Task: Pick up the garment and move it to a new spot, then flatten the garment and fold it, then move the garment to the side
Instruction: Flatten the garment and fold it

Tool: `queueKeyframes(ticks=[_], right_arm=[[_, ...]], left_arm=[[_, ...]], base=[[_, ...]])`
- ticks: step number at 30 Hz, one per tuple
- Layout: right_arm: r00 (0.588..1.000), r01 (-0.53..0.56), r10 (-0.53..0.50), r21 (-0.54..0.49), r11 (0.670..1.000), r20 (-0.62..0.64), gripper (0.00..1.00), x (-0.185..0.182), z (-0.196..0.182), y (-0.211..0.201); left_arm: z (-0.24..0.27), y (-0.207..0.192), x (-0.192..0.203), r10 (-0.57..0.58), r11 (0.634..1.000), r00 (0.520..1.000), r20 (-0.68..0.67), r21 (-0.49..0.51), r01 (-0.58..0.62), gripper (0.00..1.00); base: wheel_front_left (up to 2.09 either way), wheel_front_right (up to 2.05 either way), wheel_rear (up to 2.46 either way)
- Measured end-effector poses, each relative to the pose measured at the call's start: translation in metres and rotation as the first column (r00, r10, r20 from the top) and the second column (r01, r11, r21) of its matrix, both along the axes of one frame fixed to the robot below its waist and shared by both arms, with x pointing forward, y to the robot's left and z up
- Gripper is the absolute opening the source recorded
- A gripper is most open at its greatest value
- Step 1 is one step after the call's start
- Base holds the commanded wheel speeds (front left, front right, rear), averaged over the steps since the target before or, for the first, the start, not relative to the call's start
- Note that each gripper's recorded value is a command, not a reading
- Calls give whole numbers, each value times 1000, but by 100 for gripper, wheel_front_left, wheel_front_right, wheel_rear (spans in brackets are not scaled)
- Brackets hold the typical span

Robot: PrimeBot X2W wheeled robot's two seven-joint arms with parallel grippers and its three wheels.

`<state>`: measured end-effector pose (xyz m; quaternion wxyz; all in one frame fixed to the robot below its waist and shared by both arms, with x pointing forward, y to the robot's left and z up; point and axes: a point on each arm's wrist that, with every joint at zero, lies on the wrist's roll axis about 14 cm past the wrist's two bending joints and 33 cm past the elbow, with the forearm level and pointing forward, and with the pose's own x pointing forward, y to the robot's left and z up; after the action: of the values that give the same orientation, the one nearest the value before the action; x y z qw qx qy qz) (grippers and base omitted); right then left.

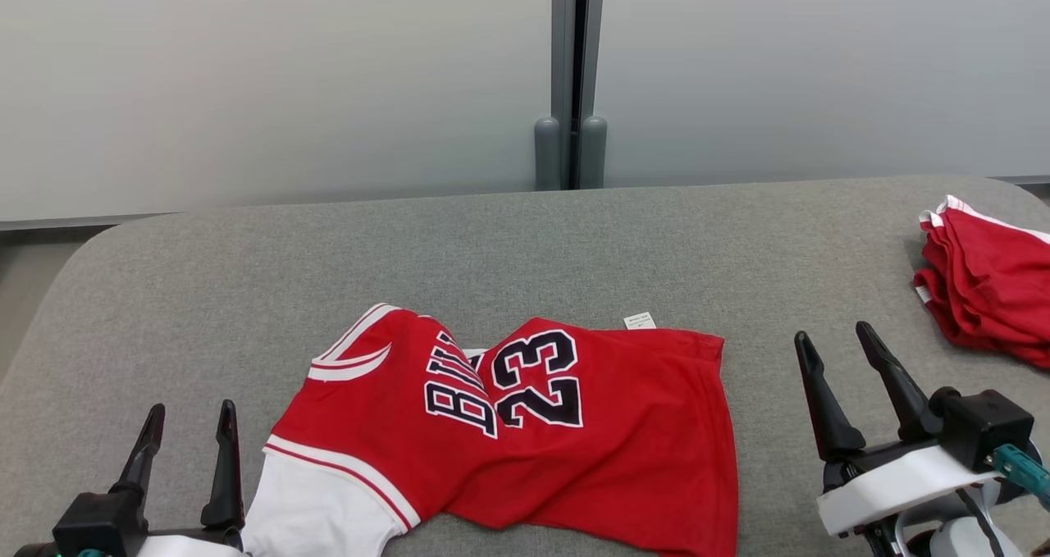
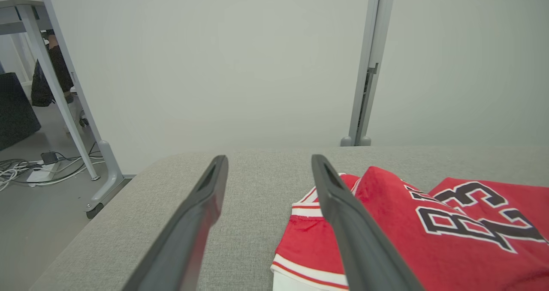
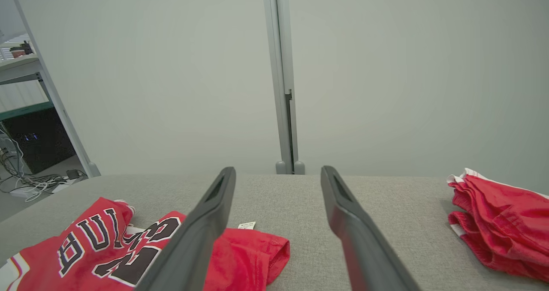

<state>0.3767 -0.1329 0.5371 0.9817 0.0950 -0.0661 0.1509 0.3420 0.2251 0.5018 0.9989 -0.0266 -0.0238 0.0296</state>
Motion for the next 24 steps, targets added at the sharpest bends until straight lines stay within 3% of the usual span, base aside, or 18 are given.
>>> queueKeyframes(ticks=[3,6,11,15,19,24], right_arm=[[1000,-1,1,-19,1000,-23,100,1,-2,-3],[992,-28,22,-47,998,-123,100,0,-16,-3],[934,-95,73,-45,994,-349,100,-19,-50,-5],[837,-138,124,12,990,-533,100,-44,-79,-3],[692,-172,202,114,979,-693,100,-76,-109,12],[600,-185,247,169,968,-761,100,-91,-124,25]], left_arm=[[-4,0,0,-7,1000,1000,-19,-2,7,100],[-6,-3,0,-29,999,999,-41,-39,27,100],[-29,-2,-6,-60,996,977,-202,-74,46,100],[-36,0,-10,-75,995,957,-279,-89,52,100],[-58,1,-24,-96,993,904,-416,-101,59,100],[-72,2,-30,-118,991,852,-510,-118,66,100]], base=[[0,0,0],[0,0,0],[0,0,0],[0,0,0],[0,0,0],[0,0,0]])
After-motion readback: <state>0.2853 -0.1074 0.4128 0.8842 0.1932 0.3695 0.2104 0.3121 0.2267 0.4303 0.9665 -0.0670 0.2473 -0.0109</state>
